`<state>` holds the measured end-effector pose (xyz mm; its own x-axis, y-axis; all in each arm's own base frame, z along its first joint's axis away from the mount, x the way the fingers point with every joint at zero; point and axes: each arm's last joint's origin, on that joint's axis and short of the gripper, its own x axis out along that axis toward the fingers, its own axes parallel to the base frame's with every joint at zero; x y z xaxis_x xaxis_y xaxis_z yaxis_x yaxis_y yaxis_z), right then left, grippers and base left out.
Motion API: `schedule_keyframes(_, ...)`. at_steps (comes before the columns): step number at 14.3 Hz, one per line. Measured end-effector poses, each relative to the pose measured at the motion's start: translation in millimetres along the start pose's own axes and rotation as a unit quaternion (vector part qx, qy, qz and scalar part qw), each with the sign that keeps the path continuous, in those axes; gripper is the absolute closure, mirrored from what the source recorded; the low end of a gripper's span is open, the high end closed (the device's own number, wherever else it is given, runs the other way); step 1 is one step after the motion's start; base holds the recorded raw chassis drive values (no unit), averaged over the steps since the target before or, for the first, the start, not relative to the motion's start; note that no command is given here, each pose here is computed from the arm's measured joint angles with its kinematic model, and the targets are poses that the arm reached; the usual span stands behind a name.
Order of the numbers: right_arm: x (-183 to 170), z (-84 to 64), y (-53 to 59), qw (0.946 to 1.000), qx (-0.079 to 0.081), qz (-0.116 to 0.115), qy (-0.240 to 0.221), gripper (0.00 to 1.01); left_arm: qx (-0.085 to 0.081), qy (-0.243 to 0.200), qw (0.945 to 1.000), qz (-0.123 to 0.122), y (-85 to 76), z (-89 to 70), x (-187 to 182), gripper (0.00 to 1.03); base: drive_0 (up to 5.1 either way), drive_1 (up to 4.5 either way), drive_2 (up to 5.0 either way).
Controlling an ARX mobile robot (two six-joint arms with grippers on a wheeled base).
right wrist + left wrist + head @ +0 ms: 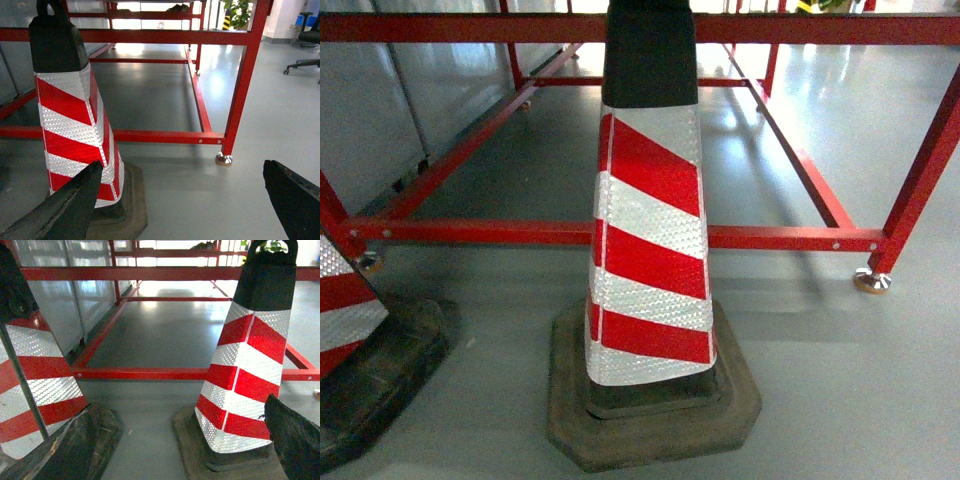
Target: Pick blue part to blue bin on bottom shelf
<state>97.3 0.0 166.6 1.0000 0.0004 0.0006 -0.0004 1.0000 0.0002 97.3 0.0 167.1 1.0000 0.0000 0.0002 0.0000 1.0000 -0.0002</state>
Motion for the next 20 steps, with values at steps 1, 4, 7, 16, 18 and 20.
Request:
schedule_keyframes(1, 0.0, 0.0, 0.0, 1.0, 0.0, 0.0, 0.0, 0.03, 0.0, 0.0, 1.0, 0.0, 0.0, 0.0, 0.0, 0.05, 0.0, 0.0, 0.0)
schedule_keyframes(4, 0.0, 0.0, 0.0, 1.0, 0.0, 0.0, 0.0, 0.03, 0.0, 0.0, 1.0, 0.0, 0.0, 0.0, 0.0, 0.05, 0.0, 0.0, 0.0)
schedule_keyframes(7, 0.0, 0.0, 0.0, 1.0, 0.0, 0.0, 0.0, 0.03, 0.0, 0.001, 1.0, 0.001, 0.1, -0.1, 0.0, 0.05, 0.0, 0.0, 0.0)
schedule_keyframes(16, 0.0, 0.1, -0.1, 1.0, 0.001, -0.001, -0.001, 0.03, 0.0, 0.0, 1.0, -0.001, 0.0, 0.0, 0.0, 0.05, 0.0, 0.0, 0.0)
schedule_keyframes(18, 0.0, 0.0, 0.0, 1.0, 0.0, 0.0, 0.0, 0.03, 0.0, -0.001, 1.0, 0.001, 0.0, 0.2, 0.0, 0.05, 0.0, 0.0, 0.0)
schedule_keyframes(20, 0.0, 0.1, 0.0, 1.0, 0.001, 0.0, -0.001, 0.03, 0.0, -0.001, 1.0, 0.0, 0.0, 0.1, 0.0, 0.05, 0.0, 0.0, 0.0)
